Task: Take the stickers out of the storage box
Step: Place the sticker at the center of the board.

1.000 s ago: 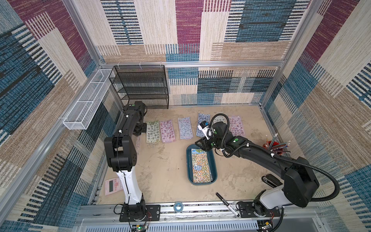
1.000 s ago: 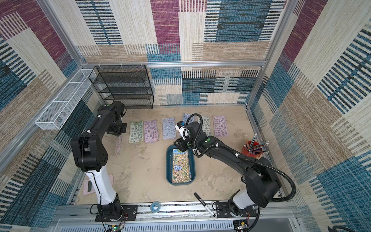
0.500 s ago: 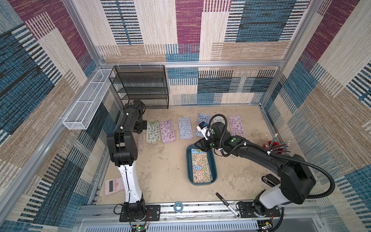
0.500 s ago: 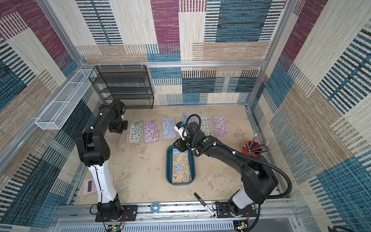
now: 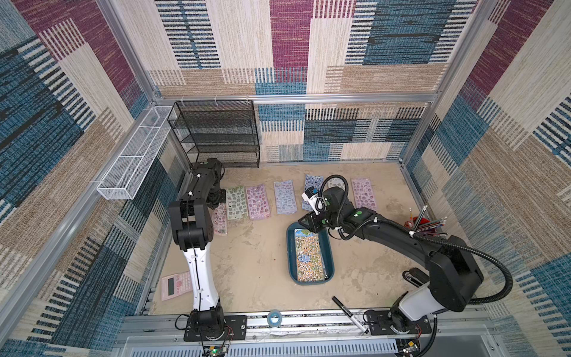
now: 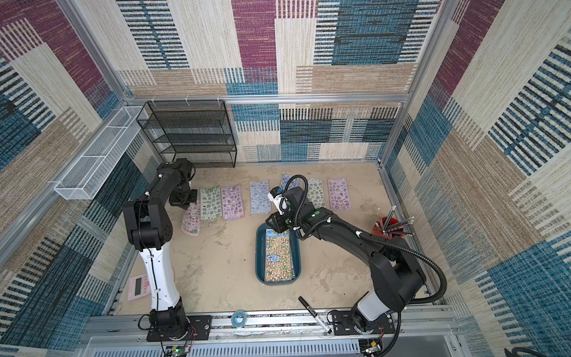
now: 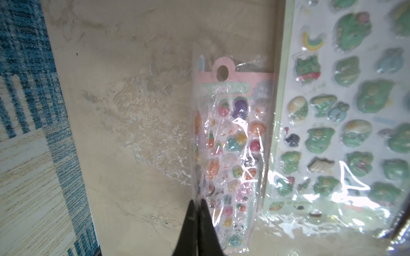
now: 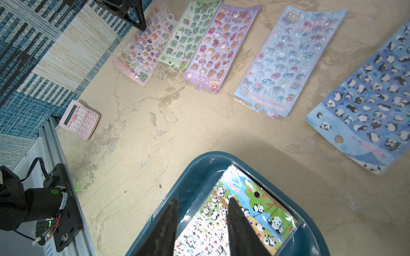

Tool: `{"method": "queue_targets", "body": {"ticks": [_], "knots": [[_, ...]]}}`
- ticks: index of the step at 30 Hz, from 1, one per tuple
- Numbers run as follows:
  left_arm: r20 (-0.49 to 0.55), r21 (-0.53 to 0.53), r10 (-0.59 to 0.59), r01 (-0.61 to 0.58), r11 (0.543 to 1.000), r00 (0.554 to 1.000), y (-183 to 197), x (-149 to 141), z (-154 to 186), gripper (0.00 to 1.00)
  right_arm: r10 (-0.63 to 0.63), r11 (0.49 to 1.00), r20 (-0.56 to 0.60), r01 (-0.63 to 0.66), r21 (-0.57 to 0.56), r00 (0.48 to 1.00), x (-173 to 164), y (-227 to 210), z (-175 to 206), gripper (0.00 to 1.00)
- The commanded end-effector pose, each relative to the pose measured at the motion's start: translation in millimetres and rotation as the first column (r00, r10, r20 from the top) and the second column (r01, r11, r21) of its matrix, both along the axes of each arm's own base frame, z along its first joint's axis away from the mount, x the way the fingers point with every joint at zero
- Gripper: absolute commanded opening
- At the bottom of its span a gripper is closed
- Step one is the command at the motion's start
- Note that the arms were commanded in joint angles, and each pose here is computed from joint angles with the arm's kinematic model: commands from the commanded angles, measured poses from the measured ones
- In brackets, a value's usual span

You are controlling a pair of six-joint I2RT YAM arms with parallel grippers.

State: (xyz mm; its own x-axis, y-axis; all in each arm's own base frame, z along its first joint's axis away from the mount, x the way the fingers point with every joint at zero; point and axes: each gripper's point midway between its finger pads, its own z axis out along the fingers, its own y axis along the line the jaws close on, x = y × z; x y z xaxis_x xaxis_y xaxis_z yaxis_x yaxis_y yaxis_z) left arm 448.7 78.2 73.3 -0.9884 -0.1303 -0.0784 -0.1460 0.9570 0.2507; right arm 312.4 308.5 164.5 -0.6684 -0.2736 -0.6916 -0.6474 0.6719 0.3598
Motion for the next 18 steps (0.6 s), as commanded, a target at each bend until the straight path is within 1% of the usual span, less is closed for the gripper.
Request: {"method": "queue_targets", "body": {"ticks": [1, 10, 18], "knots": [[-0.015, 0.077, -0.01, 0.012, 0.997, 1.0, 13.7, -0.4, 2.2, 0.0, 0.003, 1.0, -0.006, -0.002, 0.015, 1.0, 1.5, 4.0, 2.9, 0.39], [-0.045, 0.158, -0.001, 0.008, 0.987, 0.999, 27.4, 2.3, -7.5, 0.0, 0.002, 1.0, -0.015, -0.002, 0.015, 1.0, 2.2, 5.1, 1.5, 0.39], [-0.077, 0.208, -0.002, 0.018, 0.978, 0.997, 36.3, 6.5, -20.8, 0.03, -0.005, 1.0, -0.009, 0.005, 0.012, 1.0, 2.6, 3.7, 3.7, 0.39]]}}
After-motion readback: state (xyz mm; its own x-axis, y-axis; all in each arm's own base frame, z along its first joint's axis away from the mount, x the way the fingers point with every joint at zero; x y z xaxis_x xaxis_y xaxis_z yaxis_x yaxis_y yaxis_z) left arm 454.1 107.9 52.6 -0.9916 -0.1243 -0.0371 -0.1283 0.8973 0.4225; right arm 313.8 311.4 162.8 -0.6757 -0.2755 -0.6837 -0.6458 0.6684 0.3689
